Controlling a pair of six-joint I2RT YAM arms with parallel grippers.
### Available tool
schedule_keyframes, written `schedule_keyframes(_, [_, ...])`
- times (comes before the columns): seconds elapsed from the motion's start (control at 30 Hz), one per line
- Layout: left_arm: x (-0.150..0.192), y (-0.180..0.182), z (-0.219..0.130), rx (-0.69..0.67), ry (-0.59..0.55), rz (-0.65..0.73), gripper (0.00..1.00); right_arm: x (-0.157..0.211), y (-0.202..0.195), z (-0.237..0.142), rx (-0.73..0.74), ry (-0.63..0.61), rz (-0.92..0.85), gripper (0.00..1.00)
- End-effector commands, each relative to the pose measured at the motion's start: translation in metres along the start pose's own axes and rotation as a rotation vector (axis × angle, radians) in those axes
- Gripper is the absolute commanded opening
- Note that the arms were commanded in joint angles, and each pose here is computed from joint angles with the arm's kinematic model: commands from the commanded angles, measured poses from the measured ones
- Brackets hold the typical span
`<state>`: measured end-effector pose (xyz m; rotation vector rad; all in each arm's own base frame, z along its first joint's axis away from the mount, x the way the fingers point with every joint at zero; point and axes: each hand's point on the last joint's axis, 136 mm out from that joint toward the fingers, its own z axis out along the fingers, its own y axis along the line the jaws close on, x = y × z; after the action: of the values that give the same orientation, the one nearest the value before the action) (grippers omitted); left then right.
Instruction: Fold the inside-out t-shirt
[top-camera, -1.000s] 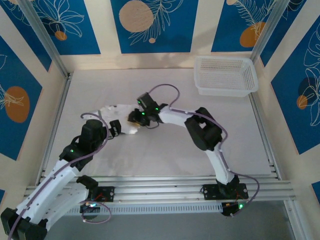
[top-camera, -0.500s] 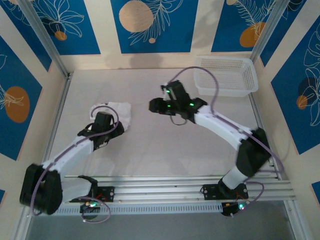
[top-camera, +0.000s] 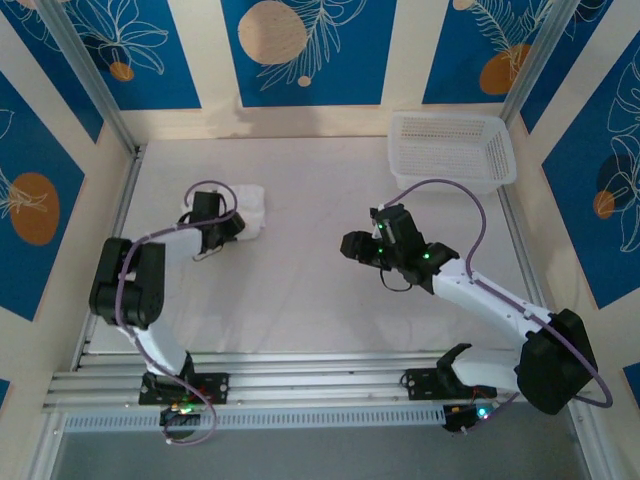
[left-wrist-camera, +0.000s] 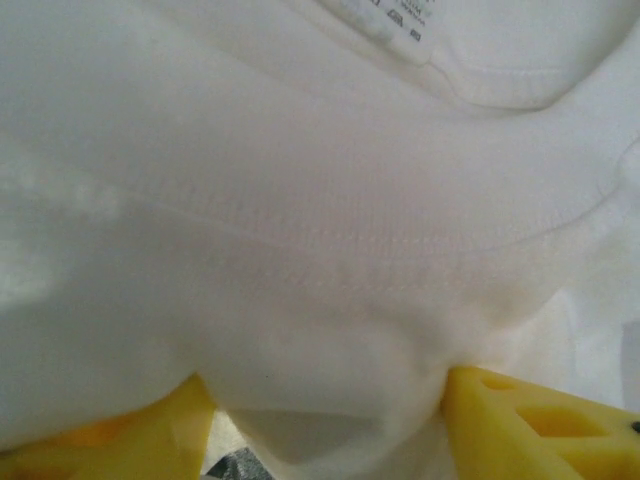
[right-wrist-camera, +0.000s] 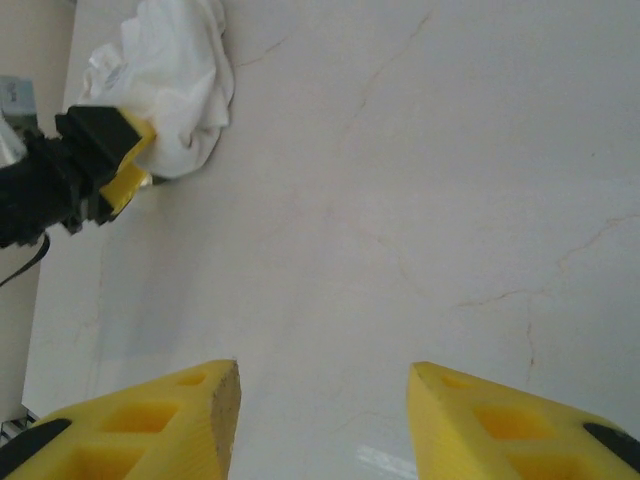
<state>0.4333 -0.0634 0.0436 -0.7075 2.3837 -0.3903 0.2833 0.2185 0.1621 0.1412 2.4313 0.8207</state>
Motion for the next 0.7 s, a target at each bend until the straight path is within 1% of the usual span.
schedule_keyframes(0.0, [-0.031,-0.016,0.02,0.049,-0.048,-0.069,0.61,-0.007,0.009,-0.002,-0.033,-0.013,0.016,0.48])
schedule_keyframes(0.07, [-0.045,-0.02,0.032,0.037,-0.064,-0.077,0.61,-0.009,0.009,-0.004,-0.031,-0.015,0.013,0.48])
schedule_keyframes(0.17, [-0.07,-0.016,0.049,-0.001,-0.081,-0.101,0.6,-0.009,0.006,-0.007,-0.025,-0.016,0.017,0.48])
schedule_keyframes(0.27, [-0.096,-0.013,0.064,0.011,-0.095,-0.136,0.59,-0.008,0.002,-0.01,-0.017,-0.021,0.022,0.48])
schedule_keyframes(0.4, [-0.13,-0.01,0.078,-0.005,-0.114,-0.117,0.59,-0.007,-0.005,-0.014,-0.005,-0.019,0.03,0.48])
schedule_keyframes(0.53, [-0.163,-0.019,0.087,0.047,-0.135,-0.109,0.59,-0.007,-0.008,-0.017,-0.001,-0.022,0.038,0.48])
schedule_keyframes(0.67, [-0.181,-0.047,0.095,0.152,-0.138,-0.085,0.61,-0.012,-0.011,-0.018,0.004,-0.027,0.042,0.48])
